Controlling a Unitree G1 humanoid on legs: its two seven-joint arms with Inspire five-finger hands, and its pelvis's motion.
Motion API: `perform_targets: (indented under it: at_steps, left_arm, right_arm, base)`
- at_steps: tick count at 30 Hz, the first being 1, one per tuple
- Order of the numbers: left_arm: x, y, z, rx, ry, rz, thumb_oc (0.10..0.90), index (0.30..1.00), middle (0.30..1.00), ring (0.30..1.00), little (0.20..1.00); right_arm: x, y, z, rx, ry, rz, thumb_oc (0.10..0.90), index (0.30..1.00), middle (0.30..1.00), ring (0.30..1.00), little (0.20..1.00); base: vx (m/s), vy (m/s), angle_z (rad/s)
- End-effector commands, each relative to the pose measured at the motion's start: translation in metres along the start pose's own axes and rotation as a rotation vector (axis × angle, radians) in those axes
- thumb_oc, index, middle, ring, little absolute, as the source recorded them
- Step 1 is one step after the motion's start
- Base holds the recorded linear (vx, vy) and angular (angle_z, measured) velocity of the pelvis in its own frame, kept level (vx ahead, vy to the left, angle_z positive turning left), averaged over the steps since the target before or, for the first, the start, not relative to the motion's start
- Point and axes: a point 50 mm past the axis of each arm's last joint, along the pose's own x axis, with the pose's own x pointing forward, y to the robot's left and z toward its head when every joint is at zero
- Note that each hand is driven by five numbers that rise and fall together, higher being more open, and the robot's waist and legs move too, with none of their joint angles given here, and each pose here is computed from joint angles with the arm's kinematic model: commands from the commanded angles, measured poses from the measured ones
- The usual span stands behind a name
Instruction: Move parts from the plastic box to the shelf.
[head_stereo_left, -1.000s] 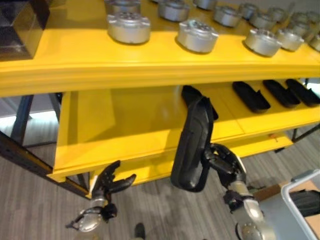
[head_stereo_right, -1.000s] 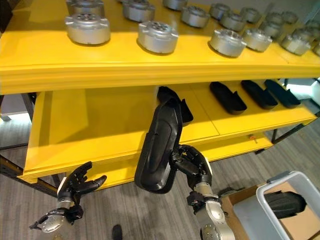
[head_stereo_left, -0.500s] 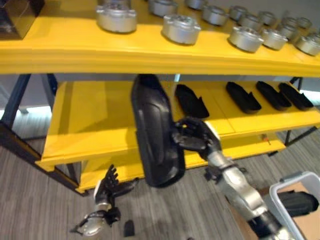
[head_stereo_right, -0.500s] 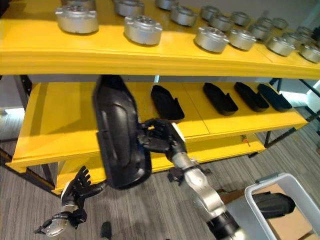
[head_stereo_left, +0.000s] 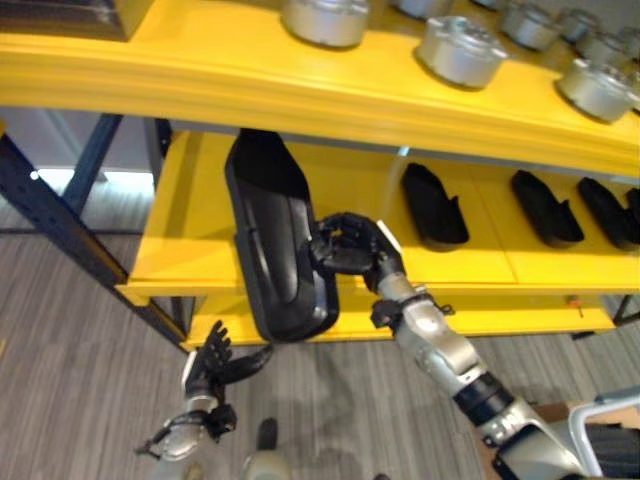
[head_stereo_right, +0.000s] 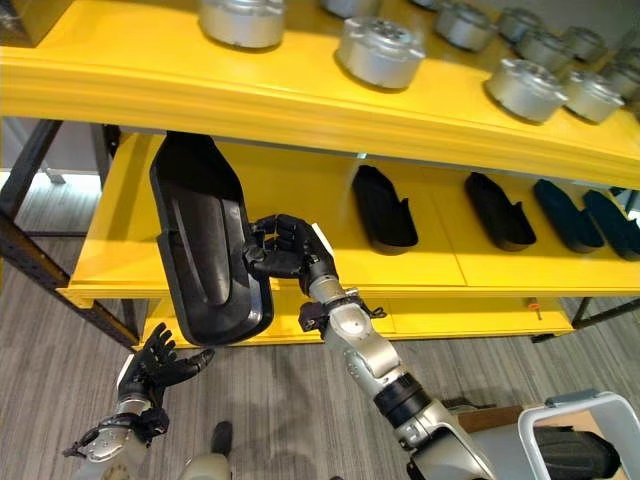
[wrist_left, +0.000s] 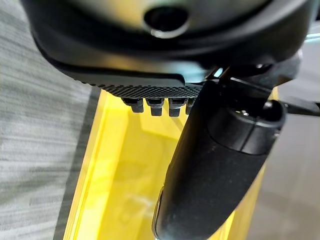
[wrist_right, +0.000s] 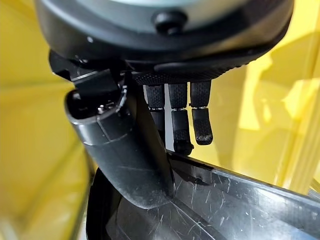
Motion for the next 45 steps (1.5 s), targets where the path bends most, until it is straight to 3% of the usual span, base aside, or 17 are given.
perform_targets:
  at_steps: [1, 9, 18, 27, 36, 45]
  left_arm:
    - [0.006, -0.007, 0.043, 0.009, -0.2, -0.06, 0.9, 1.0, 1.0, 1.0, 1.0]
    - [0.015, -0.011, 0.053, -0.001, -0.235, -0.054, 0.9, 1.0, 1.0, 1.0, 1.0]
    - [0.007, -0.023, 0.034, -0.037, -0.157, -0.115, 0.9, 1.0, 1.0, 1.0, 1.0]
    - [0.005, -0.028, 0.028, -0.033, -0.127, -0.153, 0.9, 1.0, 1.0, 1.0, 1.0]
    - [0.002, -0.029, 0.026, -0.039, -0.119, -0.171, 0.9, 1.0, 1.0, 1.0, 1.0]
    - [0.004, -0.035, 0.038, -0.042, -0.154, -0.215, 0.9, 1.0, 1.0, 1.0, 1.0]
  right_arm:
    - [0.016, 0.007, 0.071, 0.059, -0.319, 0.034, 0.4, 0.3, 0.3, 0.3, 0.3]
    - [0.022, 0.01, 0.09, 0.036, -0.379, 0.026, 0.4, 0.3, 0.3, 0.3, 0.3]
    - [0.001, -0.012, 0.069, 0.051, -0.334, -0.016, 0.4, 0.3, 0.3, 0.3, 0.3]
    - [0.005, -0.017, 0.074, 0.02, -0.348, -0.046, 0.4, 0.3, 0.3, 0.3, 0.3]
    - [0.021, -0.019, 0.087, -0.018, -0.359, -0.08, 0.4, 0.3, 0.3, 0.3, 0.3]
    - [0.061, -0.019, 0.145, -0.086, -0.442, -0.194, 0.4, 0.3, 0.3, 0.3, 0.3]
  base:
    - [-0.01, 0.147, 0.17]
    - [0.07, -0.059, 0.09]
    - [0.14, -0.232, 0.4]
    - [0.02, -0.102, 0.16]
    - [-0.01, -0.014, -0.02]
    - [-0.12, 0.028, -0.02]
